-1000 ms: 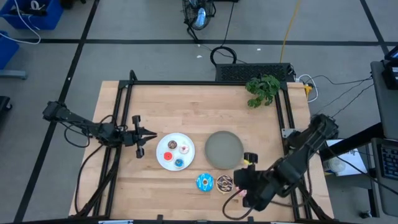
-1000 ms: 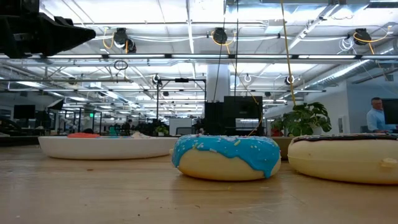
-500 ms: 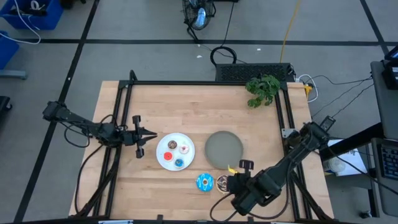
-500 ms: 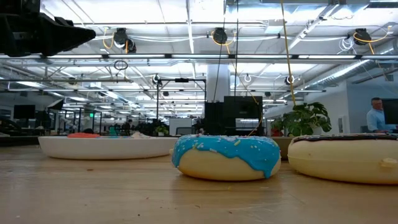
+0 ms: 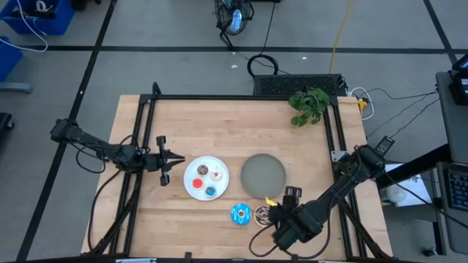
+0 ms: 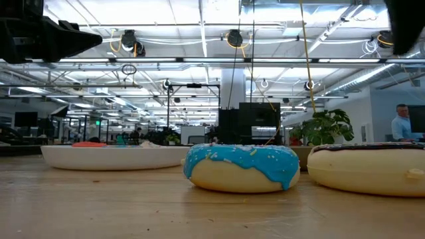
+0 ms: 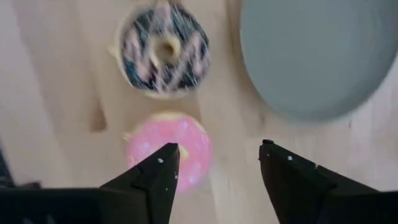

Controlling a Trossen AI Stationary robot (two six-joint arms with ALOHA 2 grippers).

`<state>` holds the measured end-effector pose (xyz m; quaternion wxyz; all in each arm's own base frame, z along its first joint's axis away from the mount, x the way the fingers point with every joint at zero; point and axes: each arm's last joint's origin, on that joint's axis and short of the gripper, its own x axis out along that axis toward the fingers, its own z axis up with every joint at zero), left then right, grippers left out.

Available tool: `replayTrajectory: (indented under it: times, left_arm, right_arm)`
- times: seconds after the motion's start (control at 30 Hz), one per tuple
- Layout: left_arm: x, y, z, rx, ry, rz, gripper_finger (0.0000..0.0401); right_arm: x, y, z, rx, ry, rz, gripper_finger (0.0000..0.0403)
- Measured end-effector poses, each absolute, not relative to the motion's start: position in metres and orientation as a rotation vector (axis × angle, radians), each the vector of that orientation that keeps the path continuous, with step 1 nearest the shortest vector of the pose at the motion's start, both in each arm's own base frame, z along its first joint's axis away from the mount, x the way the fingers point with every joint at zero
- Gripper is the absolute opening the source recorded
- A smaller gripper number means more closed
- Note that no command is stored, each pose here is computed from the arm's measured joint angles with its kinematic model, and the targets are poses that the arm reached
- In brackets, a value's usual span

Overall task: Pick & Place donuts
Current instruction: Put the big pink donut on the gray plate

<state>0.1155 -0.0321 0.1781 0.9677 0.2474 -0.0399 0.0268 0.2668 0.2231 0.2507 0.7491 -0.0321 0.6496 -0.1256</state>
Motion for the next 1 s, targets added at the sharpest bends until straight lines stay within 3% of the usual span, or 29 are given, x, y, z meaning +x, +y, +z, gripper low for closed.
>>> replayTrajectory:
  times: [0.17, 0.37, 1.0]
  left_arm:
    - [0.116, -0.031, 0.178, 0.515, -0.079, 0.063, 0.0037]
    - [0.117, -0.027, 0.178, 0.511, -0.071, 0.094, 0.0037]
    - [0.118, -0.021, 0.178, 0.451, -0.062, 0.147, 0.0037]
  right_arm:
    - [0.251, 0.215, 0.230, -0.017, 1.459, -0.339, 0.0214]
    - [0.245, 0.213, 0.210, 0.091, 1.459, -0.201, 0.0215]
    - [0.231, 0.198, 0.160, 0.121, 1.470, -0.207, 0.0217]
